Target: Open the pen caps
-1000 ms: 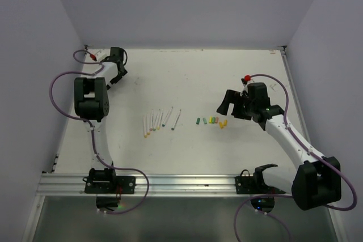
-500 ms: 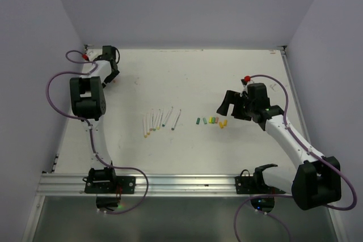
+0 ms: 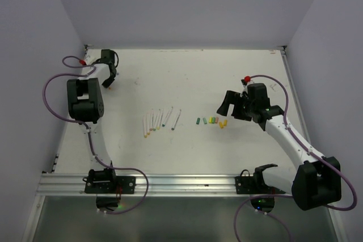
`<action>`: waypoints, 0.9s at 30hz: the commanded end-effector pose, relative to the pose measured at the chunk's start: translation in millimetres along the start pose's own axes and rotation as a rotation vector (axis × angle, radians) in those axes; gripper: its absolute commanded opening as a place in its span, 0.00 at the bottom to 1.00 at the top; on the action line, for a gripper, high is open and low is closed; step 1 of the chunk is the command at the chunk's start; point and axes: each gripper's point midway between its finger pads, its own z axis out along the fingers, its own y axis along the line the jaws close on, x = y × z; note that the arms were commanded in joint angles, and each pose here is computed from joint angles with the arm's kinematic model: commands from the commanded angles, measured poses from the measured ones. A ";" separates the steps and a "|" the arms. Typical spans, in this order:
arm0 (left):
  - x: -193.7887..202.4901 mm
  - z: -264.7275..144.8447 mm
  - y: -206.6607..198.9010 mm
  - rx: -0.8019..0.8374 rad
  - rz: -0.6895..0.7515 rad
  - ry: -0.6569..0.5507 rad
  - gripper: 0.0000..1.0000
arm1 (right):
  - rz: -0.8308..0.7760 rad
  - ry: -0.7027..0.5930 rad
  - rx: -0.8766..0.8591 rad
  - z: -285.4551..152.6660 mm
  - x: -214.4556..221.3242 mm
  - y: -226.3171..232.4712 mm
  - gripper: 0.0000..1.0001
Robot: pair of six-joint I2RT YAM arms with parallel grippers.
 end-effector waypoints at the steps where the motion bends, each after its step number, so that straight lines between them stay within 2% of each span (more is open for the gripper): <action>1: 35.1 -3.4 37.7 -0.079 -0.017 0.110 0.00 | -0.009 -0.017 -0.006 -5.3 -1.7 3.1 0.96; 3: 26.1 -18.7 42.6 -0.068 -0.050 0.094 0.00 | -0.023 -0.011 0.011 -6.0 -0.1 -0.6 0.98; 5: 33.1 -27.9 54.5 -0.069 -0.068 0.105 0.00 | -0.034 0.000 0.009 -6.9 1.4 -0.8 0.99; 6: 17.3 -44.6 49.3 -0.013 -0.106 0.072 0.00 | -0.021 0.017 -0.011 -7.3 4.2 2.6 0.99; 8: 23.8 -58.7 58.5 0.020 -0.090 0.071 0.00 | 0.004 0.034 -0.031 -5.1 4.9 7.9 0.99; 9: 5.4 -81.2 53.4 0.087 -0.122 0.023 0.00 | 0.007 0.057 -0.047 -5.4 8.2 10.9 0.99; 10: 13.9 -91.4 58.7 0.102 -0.094 0.018 0.00 | 0.011 0.065 -0.057 -5.0 8.8 12.8 0.99; 12: -7.1 -130.7 53.1 0.219 -0.093 -0.063 0.00 | 0.021 0.066 -0.074 -4.9 8.6 16.3 0.99; 13: 7.7 -147.3 48.3 0.267 -0.044 -0.073 0.00 | 0.021 0.065 -0.095 -6.1 8.2 20.2 0.99; 14: -5.4 -177.1 41.9 0.356 -0.058 -0.128 0.00 | 0.020 0.057 -0.122 -8.3 6.8 25.5 0.99; 15: 2.9 -187.1 43.6 0.388 -0.014 -0.141 0.00 | 0.022 0.053 -0.136 -10.9 5.8 28.8 0.99; 17: 13.3 -234.8 32.1 0.553 0.031 -0.156 0.00 | 0.018 0.043 -0.172 -17.2 2.9 37.2 0.99; 18: 25.5 -240.6 33.1 0.605 0.059 -0.148 0.00 | 0.019 0.048 -0.190 -20.2 4.3 40.9 0.99; 19: 43.3 -261.2 24.6 0.732 0.101 -0.101 0.00 | 0.023 0.044 -0.198 -22.7 3.1 42.9 0.98; 20: 41.2 -290.9 24.8 0.868 0.097 -0.113 0.00 | 0.020 0.041 -0.213 -25.5 2.5 46.3 0.99; 21: 55.2 -299.6 21.7 0.994 0.113 -0.124 0.00 | 0.015 0.029 -0.230 -30.4 0.9 50.5 0.98; 22: 71.6 -330.0 16.2 1.177 0.141 -0.074 0.00 | 0.019 0.026 -0.239 -33.6 0.4 53.5 0.99; 23: 65.6 -361.1 17.1 1.324 0.111 -0.102 0.00 | 0.018 0.022 -0.250 -36.8 -0.9 57.1 0.99; 25: 98.0 -378.4 25.3 1.462 0.196 -0.005 0.00 | 0.011 0.012 -0.297 -45.5 -3.0 68.4 0.98; 27: 117.9 -391.4 30.9 1.548 0.267 0.032 0.00 | 0.002 -0.007 -0.335 -53.9 -7.4 79.0 0.97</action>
